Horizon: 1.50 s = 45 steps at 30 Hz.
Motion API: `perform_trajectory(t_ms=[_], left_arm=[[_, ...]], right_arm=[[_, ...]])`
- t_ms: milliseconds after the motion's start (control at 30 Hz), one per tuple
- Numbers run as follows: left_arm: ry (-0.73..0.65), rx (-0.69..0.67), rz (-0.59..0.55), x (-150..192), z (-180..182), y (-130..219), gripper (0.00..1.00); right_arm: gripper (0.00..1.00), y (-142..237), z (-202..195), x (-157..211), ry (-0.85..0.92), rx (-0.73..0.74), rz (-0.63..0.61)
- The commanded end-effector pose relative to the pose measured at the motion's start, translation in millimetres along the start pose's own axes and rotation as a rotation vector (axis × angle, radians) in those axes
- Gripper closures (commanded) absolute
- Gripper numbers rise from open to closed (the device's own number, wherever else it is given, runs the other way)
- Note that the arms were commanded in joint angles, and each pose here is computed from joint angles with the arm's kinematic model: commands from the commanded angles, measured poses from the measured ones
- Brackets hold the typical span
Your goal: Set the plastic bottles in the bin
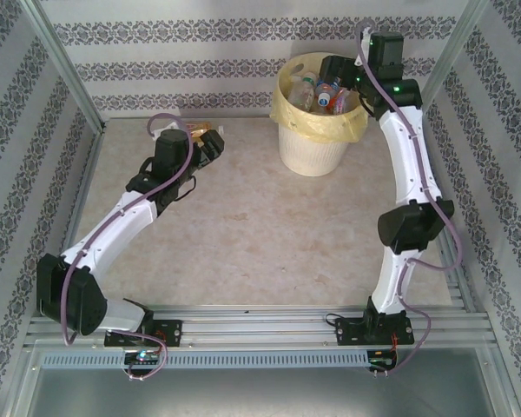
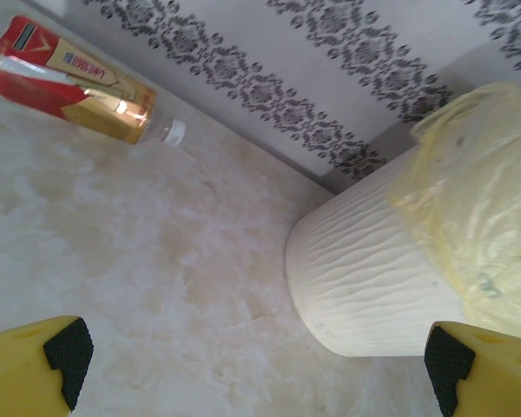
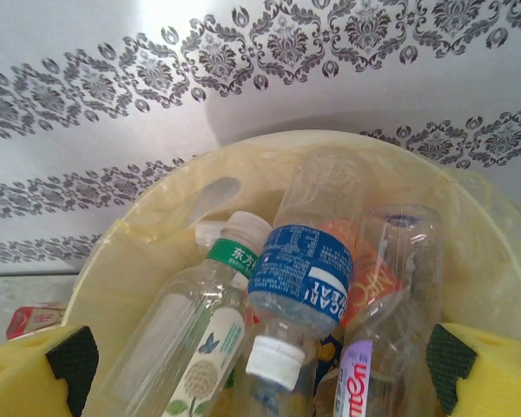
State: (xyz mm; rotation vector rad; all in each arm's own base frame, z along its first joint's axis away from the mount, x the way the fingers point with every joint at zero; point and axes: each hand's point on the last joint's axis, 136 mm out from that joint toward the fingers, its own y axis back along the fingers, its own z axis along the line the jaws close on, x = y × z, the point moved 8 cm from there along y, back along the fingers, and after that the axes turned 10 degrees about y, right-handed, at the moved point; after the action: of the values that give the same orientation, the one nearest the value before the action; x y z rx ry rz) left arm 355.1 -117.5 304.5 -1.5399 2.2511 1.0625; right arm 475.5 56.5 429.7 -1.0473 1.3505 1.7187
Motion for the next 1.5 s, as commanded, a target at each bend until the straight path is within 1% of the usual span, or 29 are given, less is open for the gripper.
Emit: perform_trajectory(t_ms=[0, 200, 400, 500, 667, 767, 933, 1033, 1133, 1267, 1300, 1367, 1467], left_arm=[[0.025, -0.047, 0.010, -1.6, 6.4, -4.0, 0.01], [0.077, -0.110, 0.023, -2.0, 19.2, -16.9, 0.00], [0.125, -0.147, 0.033, -0.6, 28.2, -29.9, 0.00], [0.164, -0.186, 0.019, -3.2, 34.0, -37.7, 0.00], [0.245, -0.252, 0.006, -8.9, 47.0, -62.0, 0.00], [0.290, -0.271, 0.019, -11.3, 52.3, -82.7, 0.00], [0.333, -0.279, 0.058, -22.7, 56.1, -123.4, 0.00], [0.288, -0.263, 0.029, -35.1, 54.9, -149.8, 0.00], [0.165, -0.231, -0.018, -53.2, 49.5, -176.0, 0.00], [0.010, -0.170, -0.059, -75.9, 39.5, -204.1, 0.00], [-0.013, -0.174, -0.063, -78.2, 40.8, -210.9, 0.00], [-0.059, -0.202, -0.106, -84.9, 44.5, -222.0, 0.00], [-0.139, -0.204, -0.158, -92.5, 50.3, -239.8, 0.00]], right_arm=[[0.02, 30.1, 11.9, -10.5, -0.012, -0.043, -0.096], [0.02, 63.2, 17.2, 4.5, -0.053, -0.077, -0.157], [0.02, 90.1, 21.1, 26.9, -0.120, -0.110, -0.208], [0.02, 102.2, 25.9, 44.2, -0.155, -0.144, -0.237], [0.02, 119.5, 31.8, 76.5, -0.185, -0.190, -0.248], [0.02, 128.3, 34.0, 91.6, -0.155, -0.201, -0.250], [0.02, 143.4, 31.7, 96.8, -0.065, -0.142, -0.203], [0.02, 149.5, 30.7, 97.9, -0.060, -0.129, -0.218], [0.02, 151.5, 30.0, 99.5, -0.059, -0.123, -0.234], [0.02, 151.7, 29.4, 100.2, -0.047, -0.113, -0.224], [0.02, 151.5, 29.1, 100.4, -0.045, -0.110, -0.222], [0.02, 151.7, 28.5, 100.2, -0.040, -0.104, -0.222], [0.02, 153.5, 28.0, 99.1, -0.031, -0.096, -0.220]])
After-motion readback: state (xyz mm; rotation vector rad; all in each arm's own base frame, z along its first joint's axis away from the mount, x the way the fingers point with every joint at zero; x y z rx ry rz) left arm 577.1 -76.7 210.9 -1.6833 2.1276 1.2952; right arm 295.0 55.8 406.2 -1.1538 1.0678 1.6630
